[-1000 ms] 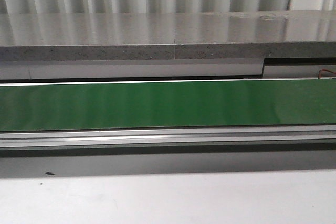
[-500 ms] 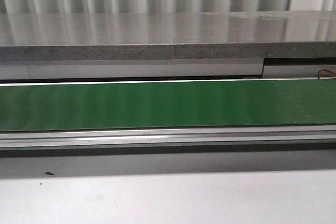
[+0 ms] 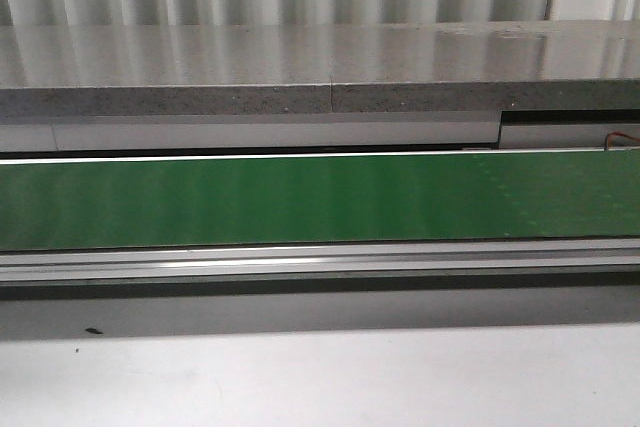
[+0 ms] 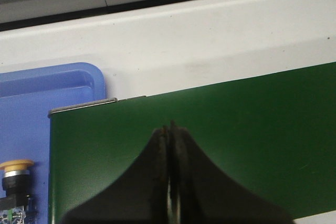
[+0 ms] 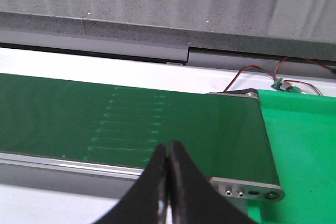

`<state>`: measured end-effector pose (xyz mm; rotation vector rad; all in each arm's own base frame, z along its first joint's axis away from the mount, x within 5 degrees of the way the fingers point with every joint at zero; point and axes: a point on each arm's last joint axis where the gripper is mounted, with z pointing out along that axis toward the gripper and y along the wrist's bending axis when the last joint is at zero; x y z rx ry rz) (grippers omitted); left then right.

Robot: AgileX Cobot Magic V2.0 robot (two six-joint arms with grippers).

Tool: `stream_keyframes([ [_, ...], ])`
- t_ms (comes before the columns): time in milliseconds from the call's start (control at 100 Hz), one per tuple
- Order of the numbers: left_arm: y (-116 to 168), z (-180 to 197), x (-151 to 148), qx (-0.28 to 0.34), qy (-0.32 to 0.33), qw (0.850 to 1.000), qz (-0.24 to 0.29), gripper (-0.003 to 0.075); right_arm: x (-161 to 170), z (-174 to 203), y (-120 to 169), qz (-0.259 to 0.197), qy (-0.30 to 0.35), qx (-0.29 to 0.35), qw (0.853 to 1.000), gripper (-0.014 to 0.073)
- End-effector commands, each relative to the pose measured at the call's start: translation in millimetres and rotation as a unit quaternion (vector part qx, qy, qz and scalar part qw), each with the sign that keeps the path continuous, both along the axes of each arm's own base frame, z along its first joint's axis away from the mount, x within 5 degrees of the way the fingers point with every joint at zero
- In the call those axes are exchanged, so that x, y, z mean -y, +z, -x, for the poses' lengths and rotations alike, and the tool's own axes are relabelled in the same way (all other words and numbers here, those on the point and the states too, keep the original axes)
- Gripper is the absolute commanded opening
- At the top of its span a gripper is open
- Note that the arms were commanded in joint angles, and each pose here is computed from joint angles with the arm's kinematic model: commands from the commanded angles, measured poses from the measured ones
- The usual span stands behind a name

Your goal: Move button from right to left

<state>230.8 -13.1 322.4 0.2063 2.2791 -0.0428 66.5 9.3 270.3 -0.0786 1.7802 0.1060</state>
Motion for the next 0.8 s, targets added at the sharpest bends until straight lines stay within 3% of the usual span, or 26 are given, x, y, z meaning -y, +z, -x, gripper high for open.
stream_keyframes([
  [0, 21.2, 12.5, 3.0, 0.086, 0.004, 0.996, 0.018, -0.0021, 0.9, -1.4, 15.0, 0.000, -0.004, 0.047, 0.999, -0.0066],
  [480, 3.8, 97.5, -0.8, 0.217, 0.013, 0.975, 0.035, -0.0020, 0.9, -1.4, 15.0, 0.000, -0.004, 0.047, 0.999, -0.0066],
  [790, -9.1, 139.5, -4.2, 0.306, 0.021, 0.951, 0.047, -0.0020, 0.9, -1.4, 15.0, 0.000, -0.004, 0.047, 0.999, -0.0066],
])
